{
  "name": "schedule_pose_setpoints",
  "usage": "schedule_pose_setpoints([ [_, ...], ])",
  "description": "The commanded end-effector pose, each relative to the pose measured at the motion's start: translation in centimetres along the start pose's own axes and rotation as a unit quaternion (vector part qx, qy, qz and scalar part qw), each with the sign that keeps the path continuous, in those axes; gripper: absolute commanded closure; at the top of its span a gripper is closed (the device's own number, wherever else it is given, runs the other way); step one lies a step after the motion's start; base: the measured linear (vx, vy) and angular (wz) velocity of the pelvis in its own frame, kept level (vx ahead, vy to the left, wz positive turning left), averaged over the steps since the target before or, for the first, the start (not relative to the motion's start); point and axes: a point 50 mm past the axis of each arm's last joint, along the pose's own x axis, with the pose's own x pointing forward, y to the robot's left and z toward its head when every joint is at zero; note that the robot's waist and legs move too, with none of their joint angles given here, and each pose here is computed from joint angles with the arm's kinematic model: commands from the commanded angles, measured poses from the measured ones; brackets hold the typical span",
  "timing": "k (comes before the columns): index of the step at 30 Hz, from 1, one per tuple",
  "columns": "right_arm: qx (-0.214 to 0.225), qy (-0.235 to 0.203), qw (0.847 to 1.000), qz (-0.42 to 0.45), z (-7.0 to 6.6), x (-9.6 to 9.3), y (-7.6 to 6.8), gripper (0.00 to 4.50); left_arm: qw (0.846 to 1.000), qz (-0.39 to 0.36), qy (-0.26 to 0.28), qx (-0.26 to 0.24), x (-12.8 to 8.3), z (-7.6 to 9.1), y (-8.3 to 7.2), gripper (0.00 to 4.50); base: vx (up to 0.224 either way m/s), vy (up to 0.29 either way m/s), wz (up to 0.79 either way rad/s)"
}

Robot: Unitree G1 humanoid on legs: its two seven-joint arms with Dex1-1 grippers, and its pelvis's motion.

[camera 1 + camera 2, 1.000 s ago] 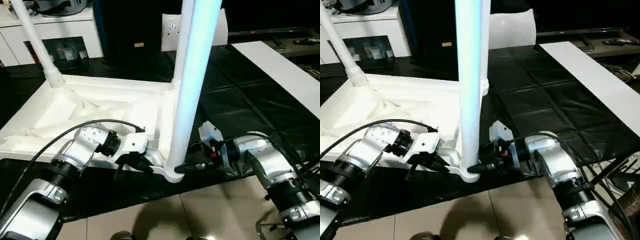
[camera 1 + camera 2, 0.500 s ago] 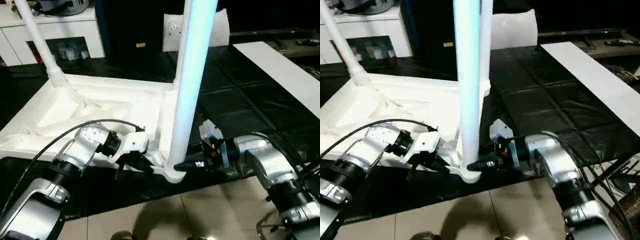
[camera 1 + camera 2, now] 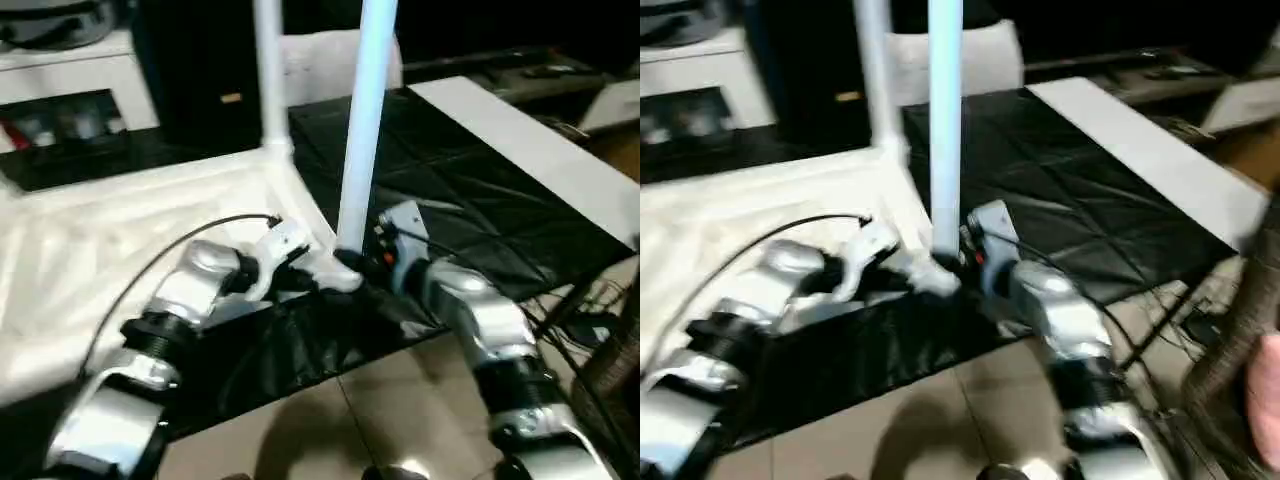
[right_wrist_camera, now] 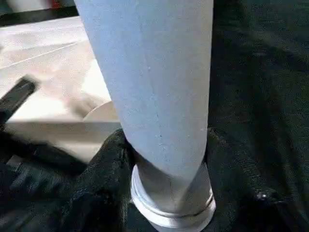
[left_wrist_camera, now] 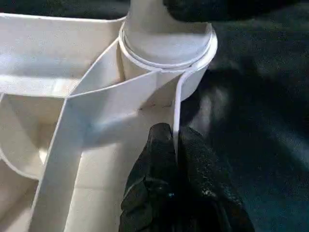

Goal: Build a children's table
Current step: Rotate leg to tighten

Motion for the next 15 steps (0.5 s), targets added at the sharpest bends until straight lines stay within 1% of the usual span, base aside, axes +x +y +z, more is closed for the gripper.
schedule_pose_setpoints([
  [1,0.024,0.01,0.997,0.066,-0.5,2.1,4.2,2.61,0.997,0.034,-0.065,0.01,0.6,3.4,-0.3,4.5,0.0,0.0,0.0],
  [3,0.031,-0.008,0.998,0.057,-0.2,2.1,4.1,2.61,0.997,0.033,-0.069,0.02,0.6,3.6,-0.4,4.5,0.0,0.0,0.0],
  [4,0.035,-0.012,0.998,0.055,-0.2,2.1,4.1,2.05,0.997,0.033,-0.069,0.023,0.6,3.6,-0.4,4.5,0.0,0.0,0.0],
  [5,0.046,-0.023,0.997,0.06,0.0,1.9,4.1,2.05,0.997,0.025,-0.065,0.035,0.6,3.4,-0.5,4.5,0.0,0.0,0.0],
  [6,0.046,-0.026,0.997,0.064,0.1,1.8,4.1,1.91,0.997,0.02,-0.063,0.039,0.5,3.3,-0.6,4.5,0.0,0.0,0.0],
  [9,0.022,-0.039,0.997,0.068,0.1,1.1,3.7,1.6,0.996,-0.002,-0.064,0.067,0.1,3.0,-0.8,4.5,0.017,-0.005,0.01],
  [10,0.021,-0.044,0.996,0.072,0.0,0.8,3.5,1.55,0.995,-0.012,-0.064,0.079,-0.1,2.8,-0.8,4.5,0.0,0.0,0.0],
  [11,0.022,-0.047,0.996,0.074,-0.1,0.4,3.2,1.5,0.994,-0.021,-0.063,0.085,-0.4,2.5,-0.7,4.5,0.0,0.0,0.0],
  [12,0.016,-0.053,0.995,0.081,-0.1,0.0,2.9,1.26,0.992,-0.029,-0.066,0.101,-0.6,2.4,-0.7,4.5,0.0,0.0,0.0],
  [13,0.011,-0.057,0.995,0.087,-0.2,-0.4,2.6,1.26,0.991,-0.037,-0.067,0.113,-0.9,2.3,-0.7,4.5,0.056,-0.037,0.01],
  [14,0.007,-0.057,0.994,0.088,-0.3,-0.8,2.2,1.09,0.99,-0.047,-0.063,0.115,-1.1,2.0,-0.6,4.5,0.0,0.0,0.0],
  [15,0.003,-0.058,0.994,0.092,-0.4,-1.3,1.8,1.09,0.989,-0.057,-0.058,0.124,-1.3,1.8,-0.6,4.5,0.0,0.0,0.0],
])
